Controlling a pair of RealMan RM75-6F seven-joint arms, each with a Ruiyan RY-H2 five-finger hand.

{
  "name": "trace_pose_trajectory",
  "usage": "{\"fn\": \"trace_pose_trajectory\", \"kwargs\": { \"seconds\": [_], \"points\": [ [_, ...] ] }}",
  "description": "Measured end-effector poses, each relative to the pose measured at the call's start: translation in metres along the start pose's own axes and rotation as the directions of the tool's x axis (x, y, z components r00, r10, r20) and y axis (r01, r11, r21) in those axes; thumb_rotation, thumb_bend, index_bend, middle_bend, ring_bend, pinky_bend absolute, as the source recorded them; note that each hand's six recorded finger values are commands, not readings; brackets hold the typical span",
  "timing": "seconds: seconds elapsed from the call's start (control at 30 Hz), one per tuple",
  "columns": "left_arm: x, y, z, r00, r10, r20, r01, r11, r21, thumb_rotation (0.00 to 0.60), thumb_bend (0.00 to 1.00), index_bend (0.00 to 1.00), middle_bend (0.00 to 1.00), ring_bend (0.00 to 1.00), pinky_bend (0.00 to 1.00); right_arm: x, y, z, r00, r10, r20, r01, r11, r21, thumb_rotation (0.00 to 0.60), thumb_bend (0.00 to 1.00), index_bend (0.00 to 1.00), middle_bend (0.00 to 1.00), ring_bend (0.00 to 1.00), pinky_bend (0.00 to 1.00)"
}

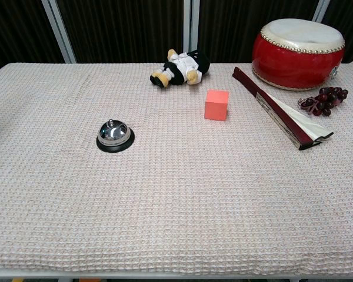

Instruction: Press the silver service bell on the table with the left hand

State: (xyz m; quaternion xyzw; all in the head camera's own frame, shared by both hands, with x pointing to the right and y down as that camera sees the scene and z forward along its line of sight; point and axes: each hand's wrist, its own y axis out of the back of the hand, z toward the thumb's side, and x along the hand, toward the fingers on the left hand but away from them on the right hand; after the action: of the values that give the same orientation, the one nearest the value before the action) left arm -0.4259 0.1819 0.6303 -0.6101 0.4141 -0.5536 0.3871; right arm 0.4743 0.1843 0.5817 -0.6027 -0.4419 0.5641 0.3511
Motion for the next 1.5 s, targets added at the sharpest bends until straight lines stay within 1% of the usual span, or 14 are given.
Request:
{"fn": "trace_pose_trajectory", "kwargs": {
  "seconds": [0.23,0.37,0.53,0.67,0.77,0.87,0.93,1.0,1.1,1.27,1.5],
  "points": [
    [0.001,-0.002,0.002,1.0,-0.006,0.001,0.006,1.0,-0.003,0.418,0.0,0.0,0.0,0.0,0.0,0.0,0.003,0.0,1.0,-0.01,-0.004,0.01,1.0,-0.003,0.6,0.16,0.0,0.0,0.0,0.0],
    [0.006,-0.004,0.007,1.0,-0.014,0.015,0.014,1.0,-0.01,0.416,0.0,0.0,0.0,0.0,0.0,-0.001,0.008,0.004,1.0,-0.024,-0.012,0.024,1.0,-0.007,0.6,0.16,0.0,0.0,0.0,0.0],
    [0.02,-0.012,0.028,0.997,-0.045,0.057,0.048,0.998,-0.05,0.418,0.0,0.0,0.0,0.0,0.0,0.0,0.009,0.006,1.0,-0.028,-0.012,0.028,1.0,-0.004,0.6,0.16,0.0,0.0,0.0,0.0],
    [0.038,-0.024,0.06,0.99,-0.072,0.121,0.083,0.993,-0.09,0.416,0.0,0.0,0.0,0.0,0.0,0.001,0.005,0.006,1.0,-0.009,-0.007,0.009,1.0,0.008,0.6,0.16,0.0,0.0,0.0,0.0],
    [0.049,-0.036,0.087,0.981,-0.089,0.174,0.109,0.988,-0.105,0.376,0.0,0.0,0.0,0.0,0.0,0.002,0.006,0.004,1.0,-0.014,-0.003,0.014,1.0,0.015,0.6,0.16,0.0,0.0,0.0,0.0],
    [0.058,-0.049,0.11,0.971,-0.1,0.216,0.127,0.985,-0.118,0.297,0.0,0.0,0.0,0.0,0.0,0.002,0.007,0.001,1.0,-0.014,0.007,0.014,1.0,0.016,0.6,0.16,0.0,0.0,0.0,0.0],
    [0.063,-0.059,0.126,0.964,-0.109,0.243,0.143,0.982,-0.126,0.23,0.0,0.0,0.0,0.0,0.0,0.001,0.008,0.0,1.0,-0.014,0.011,0.014,1.0,0.015,0.6,0.16,0.0,0.0,0.0,0.0],
    [0.066,-0.068,0.138,0.956,-0.12,0.266,0.16,0.978,-0.135,0.203,0.0,0.01,0.0,0.0,0.0,0.001,0.007,-0.002,1.0,-0.013,0.014,0.013,1.0,0.015,0.6,0.16,0.0,0.0,0.0,0.0],
    [0.069,-0.08,0.148,0.947,-0.136,0.29,0.18,0.975,-0.132,0.183,0.0,0.02,0.0,0.0,0.0,0.0,0.006,-0.005,1.0,-0.006,0.022,0.006,1.0,0.015,0.6,0.16,0.0,0.0,0.0,0.0],
    [0.073,-0.095,0.162,0.941,-0.138,0.31,0.182,0.976,-0.119,0.163,0.0,0.02,0.0,0.0,0.0,-0.002,0.004,-0.009,1.0,0.001,0.031,-0.001,1.0,0.005,0.6,0.16,0.0,0.0,0.0,0.0],
    [0.077,-0.115,0.188,0.928,-0.154,0.34,0.204,0.972,-0.116,0.161,0.0,0.02,0.0,0.0,0.0,-0.004,0.002,-0.015,0.999,0.009,0.04,-0.008,1.0,-0.016,0.6,0.16,0.0,0.0,0.0,0.0]
  ]
}}
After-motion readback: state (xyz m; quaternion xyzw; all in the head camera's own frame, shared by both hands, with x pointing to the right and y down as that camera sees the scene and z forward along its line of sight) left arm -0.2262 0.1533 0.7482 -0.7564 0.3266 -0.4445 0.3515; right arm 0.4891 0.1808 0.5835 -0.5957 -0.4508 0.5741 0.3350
